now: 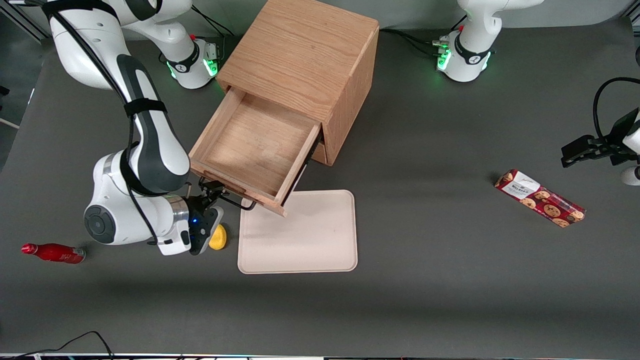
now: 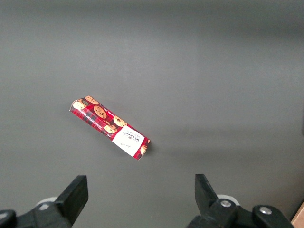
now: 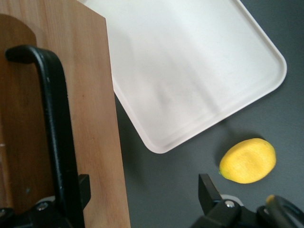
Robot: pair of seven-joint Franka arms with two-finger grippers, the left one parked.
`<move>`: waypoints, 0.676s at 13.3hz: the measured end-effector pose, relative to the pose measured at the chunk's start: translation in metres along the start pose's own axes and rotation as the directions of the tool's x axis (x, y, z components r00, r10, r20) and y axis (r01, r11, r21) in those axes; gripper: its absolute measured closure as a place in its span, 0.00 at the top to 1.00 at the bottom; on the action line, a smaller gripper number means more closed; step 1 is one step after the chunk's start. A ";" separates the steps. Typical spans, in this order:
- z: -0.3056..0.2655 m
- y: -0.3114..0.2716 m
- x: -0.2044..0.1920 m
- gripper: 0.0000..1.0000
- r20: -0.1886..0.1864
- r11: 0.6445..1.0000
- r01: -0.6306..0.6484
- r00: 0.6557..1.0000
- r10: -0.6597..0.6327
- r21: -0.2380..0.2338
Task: Open upper drawer
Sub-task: 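Pull the drawer further open with the right gripper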
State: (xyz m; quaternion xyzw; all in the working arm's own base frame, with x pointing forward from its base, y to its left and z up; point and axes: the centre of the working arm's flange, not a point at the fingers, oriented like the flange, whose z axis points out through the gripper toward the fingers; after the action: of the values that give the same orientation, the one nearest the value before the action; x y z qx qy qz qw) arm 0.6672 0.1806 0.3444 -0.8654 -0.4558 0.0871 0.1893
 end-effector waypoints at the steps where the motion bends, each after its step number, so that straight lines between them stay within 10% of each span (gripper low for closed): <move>1: -0.003 0.004 -0.003 1.00 -0.001 1.000 0.001 1.000 -0.001 -0.005; 9: -0.008 0.014 -0.008 1.00 -0.006 1.000 0.026 1.000 -0.026 -0.014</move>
State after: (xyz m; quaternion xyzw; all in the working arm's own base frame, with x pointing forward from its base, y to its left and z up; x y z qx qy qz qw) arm 0.6761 0.1650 0.3453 -0.8608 -0.4671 0.0789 0.1859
